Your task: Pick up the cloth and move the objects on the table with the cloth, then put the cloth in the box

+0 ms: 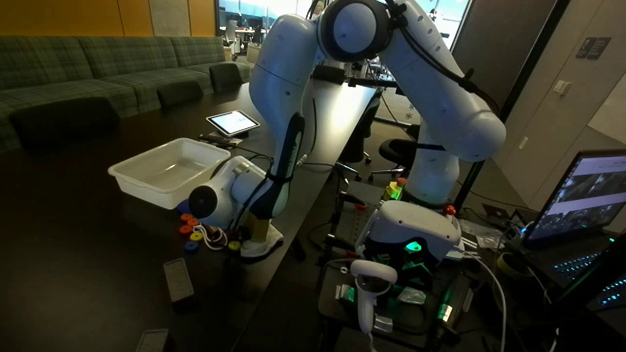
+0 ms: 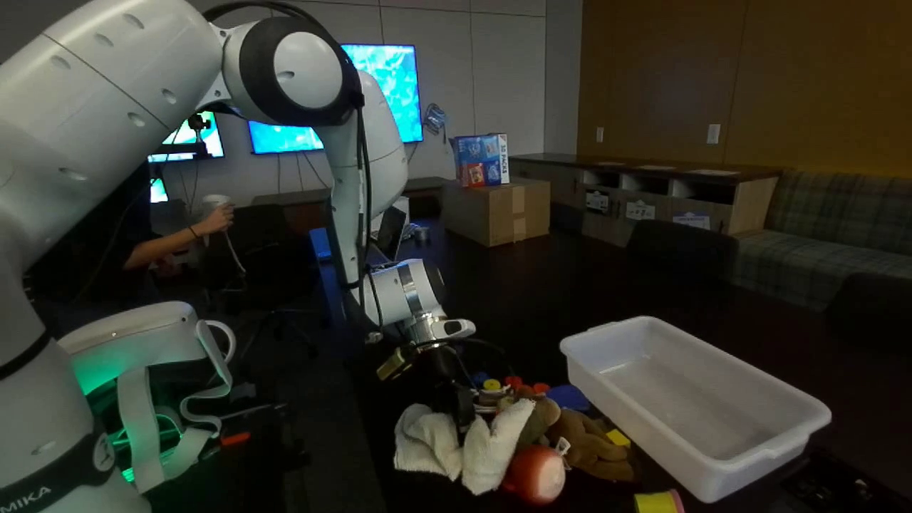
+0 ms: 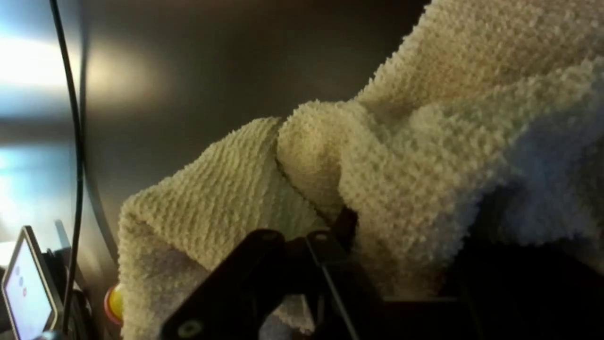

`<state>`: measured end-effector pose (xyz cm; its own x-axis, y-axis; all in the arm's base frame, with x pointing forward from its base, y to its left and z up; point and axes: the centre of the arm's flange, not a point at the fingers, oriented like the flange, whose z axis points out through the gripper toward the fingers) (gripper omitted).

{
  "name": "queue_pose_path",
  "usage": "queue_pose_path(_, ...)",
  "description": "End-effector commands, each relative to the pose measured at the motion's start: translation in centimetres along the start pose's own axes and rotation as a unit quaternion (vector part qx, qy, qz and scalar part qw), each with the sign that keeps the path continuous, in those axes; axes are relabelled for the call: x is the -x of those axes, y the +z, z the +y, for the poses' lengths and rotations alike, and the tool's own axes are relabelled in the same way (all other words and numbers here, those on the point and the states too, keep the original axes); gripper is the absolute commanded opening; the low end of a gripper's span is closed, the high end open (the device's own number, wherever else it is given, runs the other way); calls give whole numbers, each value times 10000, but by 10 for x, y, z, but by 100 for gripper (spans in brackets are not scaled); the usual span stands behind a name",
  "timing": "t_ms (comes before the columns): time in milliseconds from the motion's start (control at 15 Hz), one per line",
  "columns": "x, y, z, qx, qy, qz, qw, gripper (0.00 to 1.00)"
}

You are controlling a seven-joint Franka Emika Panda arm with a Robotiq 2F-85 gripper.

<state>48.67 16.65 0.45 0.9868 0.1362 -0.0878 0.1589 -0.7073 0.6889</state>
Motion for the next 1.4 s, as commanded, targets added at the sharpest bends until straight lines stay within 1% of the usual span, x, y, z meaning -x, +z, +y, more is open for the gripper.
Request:
queue_pose_path(0,-17,-38,-47,-440,67,308,9985,15)
queue_pose_path(400,-39,-109,-114,-951,90,757,9925,15)
queue_pose_path(533,-43,-135,-130,-1120,85,915,9895,15)
queue_pose_path(733,-43,-169,-133,-1325,111,1124,9847,15)
queue_pose_path(800,-44,-178,-131,-1402,99,1157,9833,15)
queue_pose_path(1000,-33,-193,-100,-1630,-80,1200,9793,15)
queue_pose_path(1267,-11,-202,-35,-1866,-453,1156,9746,16)
queue_pose_path(1333,-7,-199,-19,-1883,-420,1140,9746,16)
